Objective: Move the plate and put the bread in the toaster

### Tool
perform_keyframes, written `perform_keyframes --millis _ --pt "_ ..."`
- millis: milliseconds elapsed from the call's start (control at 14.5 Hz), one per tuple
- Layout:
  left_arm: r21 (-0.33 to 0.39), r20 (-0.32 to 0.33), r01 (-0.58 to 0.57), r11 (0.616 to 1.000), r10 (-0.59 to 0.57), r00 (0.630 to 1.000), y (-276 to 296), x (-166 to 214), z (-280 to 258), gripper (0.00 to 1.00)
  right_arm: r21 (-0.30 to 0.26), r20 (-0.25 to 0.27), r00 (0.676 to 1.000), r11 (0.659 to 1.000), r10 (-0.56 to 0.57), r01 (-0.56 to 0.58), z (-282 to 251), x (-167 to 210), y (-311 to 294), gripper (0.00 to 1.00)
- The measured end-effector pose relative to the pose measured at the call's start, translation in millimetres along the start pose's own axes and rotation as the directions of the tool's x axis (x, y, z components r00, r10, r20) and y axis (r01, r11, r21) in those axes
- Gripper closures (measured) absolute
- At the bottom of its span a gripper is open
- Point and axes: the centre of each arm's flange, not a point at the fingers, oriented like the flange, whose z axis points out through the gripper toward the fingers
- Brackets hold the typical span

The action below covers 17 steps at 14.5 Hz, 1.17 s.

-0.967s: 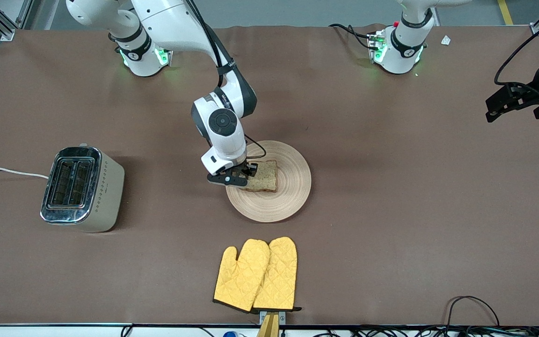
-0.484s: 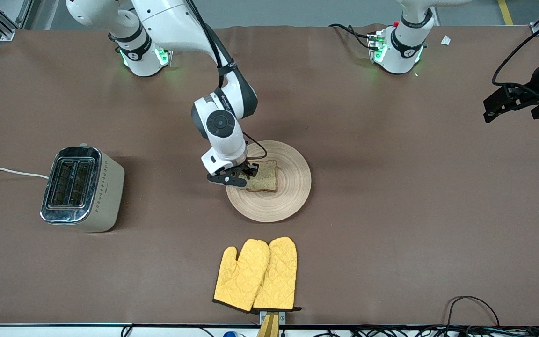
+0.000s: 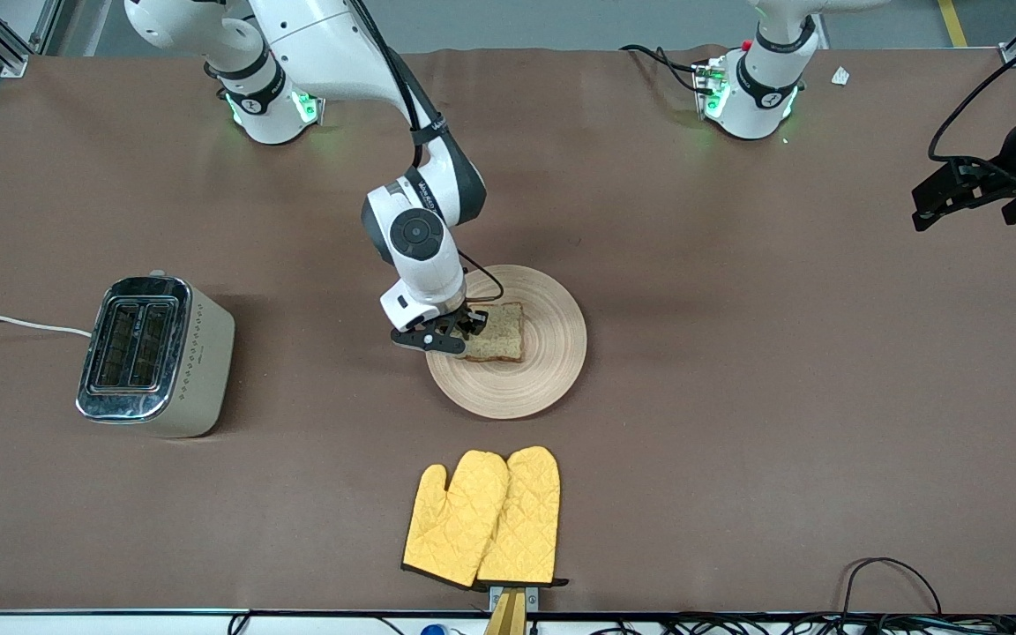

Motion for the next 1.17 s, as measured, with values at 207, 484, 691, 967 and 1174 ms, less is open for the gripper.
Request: perform_keyframes --millis 207,484,691,967,1174 --pt "0.0 0.003 0.0 1.0 0.0 1.0 0 0 1 0.0 -0.001 0.0 1.0 1.0 -0.001 0.001 1 0 0 0.66" --pt "0.002 0.013 0.001 1.0 -0.001 1.0 -1 -1 2 0.0 -0.002 0.001 1.0 1.0 -0.003 0.003 1 0 0 0.92" --pt "0.002 0.017 0.001 1.0 -0.002 1.0 -1 -1 3 0.0 -0.002 0.0 1.0 1.0 -0.007 0.007 1 -1 -1 0.95" --pt "0.003 0.02 0.004 1.0 -0.005 1.0 -3 -1 5 0.0 -0.014 0.015 0.999 0.999 -0.037 0.037 -1 0 -1 0.95" --pt "0.003 0.023 0.004 1.0 -0.004 1.0 -3 0 6 0.0 -0.099 0.076 0.993 0.99 -0.094 0.101 -30 3 -5 0.95"
